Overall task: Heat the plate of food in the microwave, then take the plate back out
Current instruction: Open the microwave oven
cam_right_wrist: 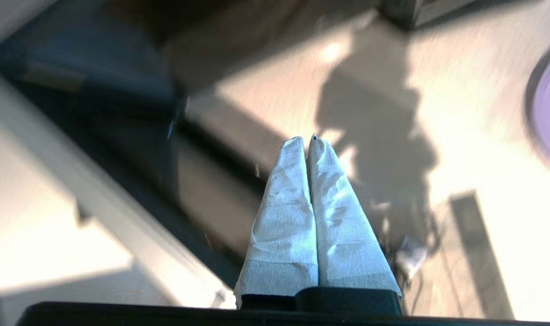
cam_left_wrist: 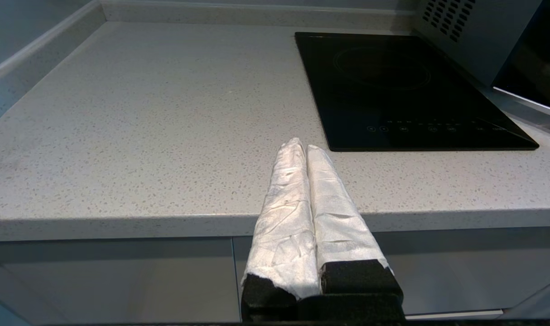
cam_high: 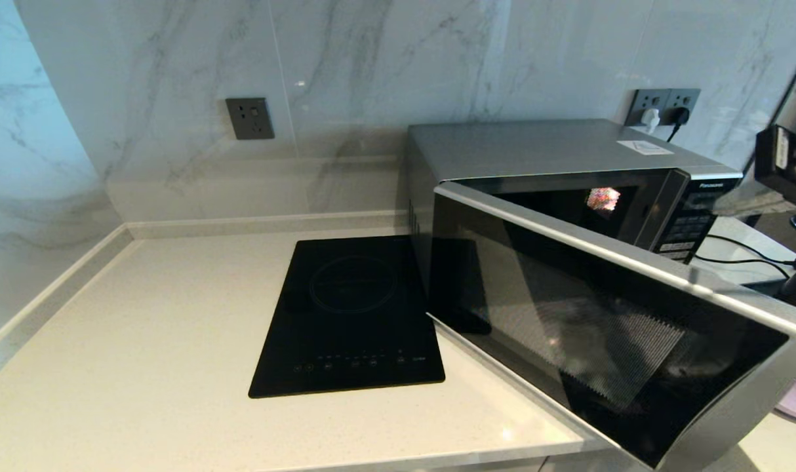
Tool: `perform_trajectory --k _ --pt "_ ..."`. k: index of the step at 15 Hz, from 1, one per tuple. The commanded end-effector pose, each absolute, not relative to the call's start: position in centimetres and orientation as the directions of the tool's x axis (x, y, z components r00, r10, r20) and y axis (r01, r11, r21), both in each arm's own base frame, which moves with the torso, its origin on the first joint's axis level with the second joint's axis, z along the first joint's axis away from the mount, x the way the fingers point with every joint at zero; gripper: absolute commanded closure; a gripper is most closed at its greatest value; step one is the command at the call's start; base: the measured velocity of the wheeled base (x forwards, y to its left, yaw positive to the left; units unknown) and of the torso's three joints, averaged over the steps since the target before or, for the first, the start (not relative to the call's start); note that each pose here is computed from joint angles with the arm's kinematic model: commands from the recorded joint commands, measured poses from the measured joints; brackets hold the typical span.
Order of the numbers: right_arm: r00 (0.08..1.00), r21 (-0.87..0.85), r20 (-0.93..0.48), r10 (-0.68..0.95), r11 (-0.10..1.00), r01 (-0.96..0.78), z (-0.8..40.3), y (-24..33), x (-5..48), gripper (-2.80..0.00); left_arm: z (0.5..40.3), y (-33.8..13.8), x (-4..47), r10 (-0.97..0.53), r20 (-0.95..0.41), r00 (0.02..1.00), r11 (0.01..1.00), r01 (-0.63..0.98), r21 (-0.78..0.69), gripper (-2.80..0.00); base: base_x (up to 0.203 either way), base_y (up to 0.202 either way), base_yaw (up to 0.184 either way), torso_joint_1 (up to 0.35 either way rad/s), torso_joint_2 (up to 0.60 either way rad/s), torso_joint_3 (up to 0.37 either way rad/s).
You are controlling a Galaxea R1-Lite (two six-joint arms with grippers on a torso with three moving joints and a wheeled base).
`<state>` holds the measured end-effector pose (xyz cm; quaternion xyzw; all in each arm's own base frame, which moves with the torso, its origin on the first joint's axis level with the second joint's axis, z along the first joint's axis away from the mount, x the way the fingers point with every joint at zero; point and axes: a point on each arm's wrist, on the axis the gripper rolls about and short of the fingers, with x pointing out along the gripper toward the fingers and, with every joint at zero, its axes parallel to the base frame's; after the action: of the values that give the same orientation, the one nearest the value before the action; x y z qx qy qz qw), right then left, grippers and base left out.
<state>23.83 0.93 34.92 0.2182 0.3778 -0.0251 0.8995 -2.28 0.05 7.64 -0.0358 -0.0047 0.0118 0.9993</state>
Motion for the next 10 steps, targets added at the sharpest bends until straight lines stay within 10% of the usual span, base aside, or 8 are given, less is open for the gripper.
perform_trajectory --k 1,10 --pt "0.688 0.392 -0.708 0.16 0.9 0.193 35.7 1.1 20.0 0.0 7.6 0.0 -2.3 0.025 0.008 1.0 0.997 -0.024 -0.072 0.0 0.0 0.0 0.0 0.0 0.0 0.0" --pt "0.613 0.27 -0.79 -0.003 0.896 0.352 29.6 -0.3 15.9 0.0 7.6 0.0 -2.3 0.025 0.008 1.0 0.997 -0.024 -0.072 0.0 0.0 0.0 0.0 0.0 0.0 0.0"
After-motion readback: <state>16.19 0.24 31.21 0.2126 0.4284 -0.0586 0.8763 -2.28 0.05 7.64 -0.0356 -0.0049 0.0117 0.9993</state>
